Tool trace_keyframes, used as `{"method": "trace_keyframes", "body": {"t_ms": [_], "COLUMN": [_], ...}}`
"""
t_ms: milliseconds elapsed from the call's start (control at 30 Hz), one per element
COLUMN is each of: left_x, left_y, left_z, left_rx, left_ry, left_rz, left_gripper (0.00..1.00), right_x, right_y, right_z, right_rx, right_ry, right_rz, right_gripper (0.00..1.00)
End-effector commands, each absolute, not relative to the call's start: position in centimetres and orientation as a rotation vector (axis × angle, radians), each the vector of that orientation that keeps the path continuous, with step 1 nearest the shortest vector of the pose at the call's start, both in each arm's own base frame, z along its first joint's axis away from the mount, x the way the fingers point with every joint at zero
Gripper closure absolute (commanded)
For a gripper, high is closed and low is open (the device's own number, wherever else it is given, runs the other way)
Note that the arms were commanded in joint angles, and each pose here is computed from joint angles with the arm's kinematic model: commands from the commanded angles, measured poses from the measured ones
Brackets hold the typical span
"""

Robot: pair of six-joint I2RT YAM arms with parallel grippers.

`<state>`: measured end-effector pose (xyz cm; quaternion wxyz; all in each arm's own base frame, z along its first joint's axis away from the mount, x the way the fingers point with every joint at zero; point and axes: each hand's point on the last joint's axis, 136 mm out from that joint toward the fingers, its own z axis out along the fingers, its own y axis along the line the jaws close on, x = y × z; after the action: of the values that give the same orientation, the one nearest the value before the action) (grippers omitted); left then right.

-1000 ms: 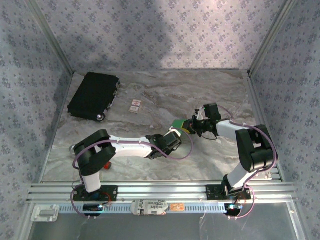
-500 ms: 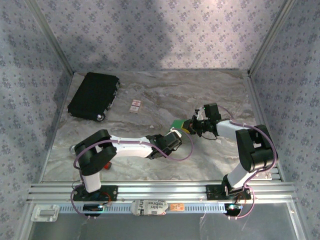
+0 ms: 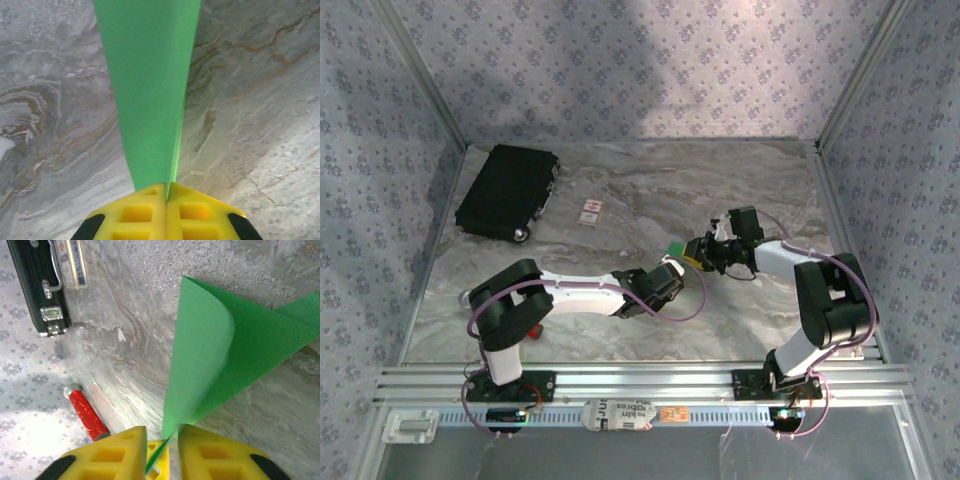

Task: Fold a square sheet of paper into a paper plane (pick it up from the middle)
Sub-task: Fold the wing for the fifth time at the center of the table.

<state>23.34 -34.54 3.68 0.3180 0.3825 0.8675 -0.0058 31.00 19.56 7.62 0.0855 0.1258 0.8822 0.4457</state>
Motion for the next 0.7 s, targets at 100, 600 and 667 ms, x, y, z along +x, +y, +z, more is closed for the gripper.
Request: {"method": "trace_keyframes", "body": {"t_ms": [100, 600, 667], "left_x": [22.5, 22.4, 22.4], "left_y": [-35.7, -36.6, -36.8], "left_z": [3.9, 3.7, 3.5], "left_rx": [0.965, 0.837, 0.820], "left_ry": [2.376, 2.523, 2.537], "left_rz": [-0.305, -0.739, -0.788], "left_gripper": [1.00, 1.00, 1.00], "right_x": [31.1, 30.9, 30.8], "right_y": [17.2, 16.4, 16.5], "right_z": [9.0, 10.3, 10.3], "right_rx": [0.355, 0.328, 0.323], "right_ry": [2.633, 2.600, 2.595], "right_rz": [1.175, 1.154, 1.164], "right_gripper": [0.61, 0.55, 0.55]}}
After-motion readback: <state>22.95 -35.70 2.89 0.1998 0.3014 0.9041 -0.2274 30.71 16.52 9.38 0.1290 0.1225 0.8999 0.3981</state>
